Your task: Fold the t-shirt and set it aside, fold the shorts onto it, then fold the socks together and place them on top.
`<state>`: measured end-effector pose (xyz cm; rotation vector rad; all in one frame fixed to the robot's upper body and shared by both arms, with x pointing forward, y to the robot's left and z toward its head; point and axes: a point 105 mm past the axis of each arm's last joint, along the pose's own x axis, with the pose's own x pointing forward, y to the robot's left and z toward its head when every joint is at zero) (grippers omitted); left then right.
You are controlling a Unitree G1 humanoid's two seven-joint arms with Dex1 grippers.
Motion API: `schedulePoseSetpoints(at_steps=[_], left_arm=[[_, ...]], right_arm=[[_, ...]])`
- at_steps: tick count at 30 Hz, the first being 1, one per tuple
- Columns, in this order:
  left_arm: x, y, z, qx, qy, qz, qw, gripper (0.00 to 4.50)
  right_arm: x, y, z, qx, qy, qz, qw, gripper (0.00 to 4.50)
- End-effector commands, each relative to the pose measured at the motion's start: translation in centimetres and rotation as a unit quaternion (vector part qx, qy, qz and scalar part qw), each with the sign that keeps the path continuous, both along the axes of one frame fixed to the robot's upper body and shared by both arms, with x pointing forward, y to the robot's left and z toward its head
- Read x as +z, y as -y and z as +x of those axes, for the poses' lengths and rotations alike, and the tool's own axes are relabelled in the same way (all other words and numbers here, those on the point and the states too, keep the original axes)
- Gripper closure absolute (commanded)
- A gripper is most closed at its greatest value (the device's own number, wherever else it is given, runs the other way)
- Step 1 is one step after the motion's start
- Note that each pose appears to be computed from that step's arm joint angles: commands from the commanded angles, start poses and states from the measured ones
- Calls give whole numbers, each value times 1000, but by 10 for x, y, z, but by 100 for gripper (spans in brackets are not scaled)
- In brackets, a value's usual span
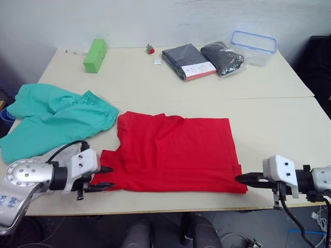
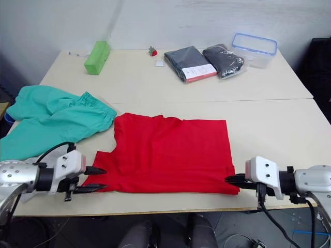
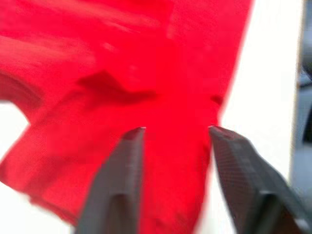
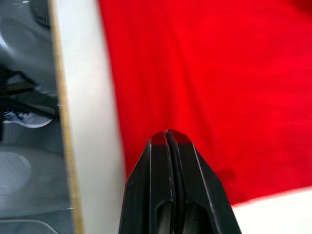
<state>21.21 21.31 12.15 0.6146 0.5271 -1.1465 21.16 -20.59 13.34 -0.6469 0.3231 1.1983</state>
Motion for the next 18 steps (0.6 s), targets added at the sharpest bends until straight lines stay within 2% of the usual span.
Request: schedulePoseSetpoints(at_steps=[1,4,8,12,15,18], left_arm=[[0,-2,-5,-34,35,51,998,108],[-4,-6,0,-39,63,80,994,11],[-4,-4,9,-30,95,80,992,0],[-8,-5,16,-22,124,85,988,0],[-16,-5,13,-30,106,86,990,0],[-22,-6,10,-37,94,89,991,0]], right_arm=[[-7,-9,-7,33,19,-17,999,322],[-13,-11,-7,44,32,-33,998,215],[-23,-9,-1,43,54,-62,996,81],[-32,-8,2,45,61,-80,994,81],[-35,-4,4,44,64,-92,993,81],[-38,-2,6,39,61,-94,993,146]])
